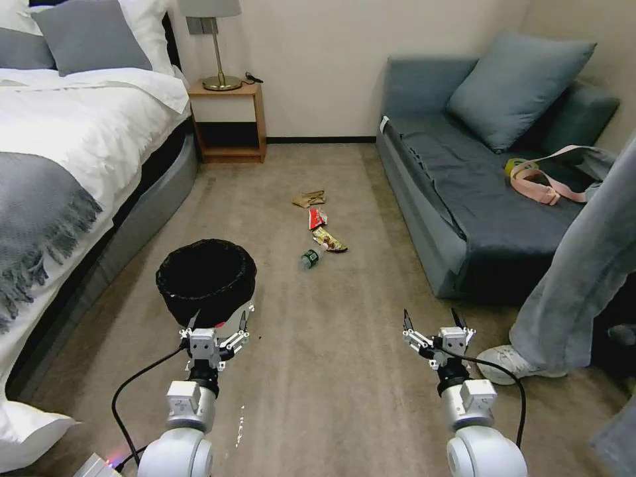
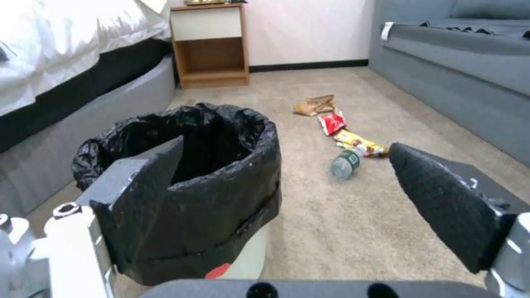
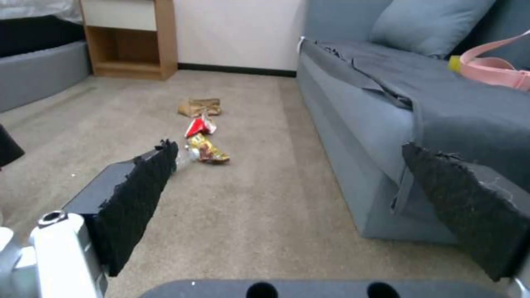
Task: Pick up the trash bin, then pick up the garbage on the floor and place it into the trash bin.
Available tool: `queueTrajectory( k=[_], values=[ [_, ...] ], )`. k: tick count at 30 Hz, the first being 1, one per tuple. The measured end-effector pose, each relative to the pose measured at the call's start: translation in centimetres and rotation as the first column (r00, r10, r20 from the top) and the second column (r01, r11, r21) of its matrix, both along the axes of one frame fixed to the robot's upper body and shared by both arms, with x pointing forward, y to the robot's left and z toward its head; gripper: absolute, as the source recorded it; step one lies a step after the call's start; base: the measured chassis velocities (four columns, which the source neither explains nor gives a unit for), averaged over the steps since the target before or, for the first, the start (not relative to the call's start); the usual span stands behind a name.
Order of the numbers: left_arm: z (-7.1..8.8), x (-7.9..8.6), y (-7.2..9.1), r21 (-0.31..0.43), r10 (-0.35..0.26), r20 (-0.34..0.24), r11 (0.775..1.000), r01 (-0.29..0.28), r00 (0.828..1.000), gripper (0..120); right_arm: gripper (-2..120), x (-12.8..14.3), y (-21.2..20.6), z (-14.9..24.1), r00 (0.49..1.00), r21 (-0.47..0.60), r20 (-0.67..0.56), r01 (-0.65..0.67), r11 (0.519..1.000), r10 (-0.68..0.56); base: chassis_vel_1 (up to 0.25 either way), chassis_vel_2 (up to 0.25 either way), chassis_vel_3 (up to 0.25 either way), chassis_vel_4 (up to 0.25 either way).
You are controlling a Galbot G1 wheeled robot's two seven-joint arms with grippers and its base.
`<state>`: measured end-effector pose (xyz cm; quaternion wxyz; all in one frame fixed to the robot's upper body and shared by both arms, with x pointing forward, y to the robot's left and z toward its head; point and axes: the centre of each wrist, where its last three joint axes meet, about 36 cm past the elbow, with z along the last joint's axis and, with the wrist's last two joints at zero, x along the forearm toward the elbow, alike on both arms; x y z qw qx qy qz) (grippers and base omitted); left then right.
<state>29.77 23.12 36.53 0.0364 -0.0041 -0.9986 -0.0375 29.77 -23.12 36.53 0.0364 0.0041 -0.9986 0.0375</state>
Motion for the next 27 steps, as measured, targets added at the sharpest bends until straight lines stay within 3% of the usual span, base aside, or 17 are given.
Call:
queueTrajectory(
  k=[27],
  values=[
    [0.0, 0.0, 0.0, 0.0, 0.0, 0.0, 1.0, 0.0, 1.0, 100, 100, 0.0, 0.0, 0.0, 1.0, 0.0, 0.0, 0.0, 1.0, 0.0, 0.0, 0.0, 0.0, 0.0]
  ],
)
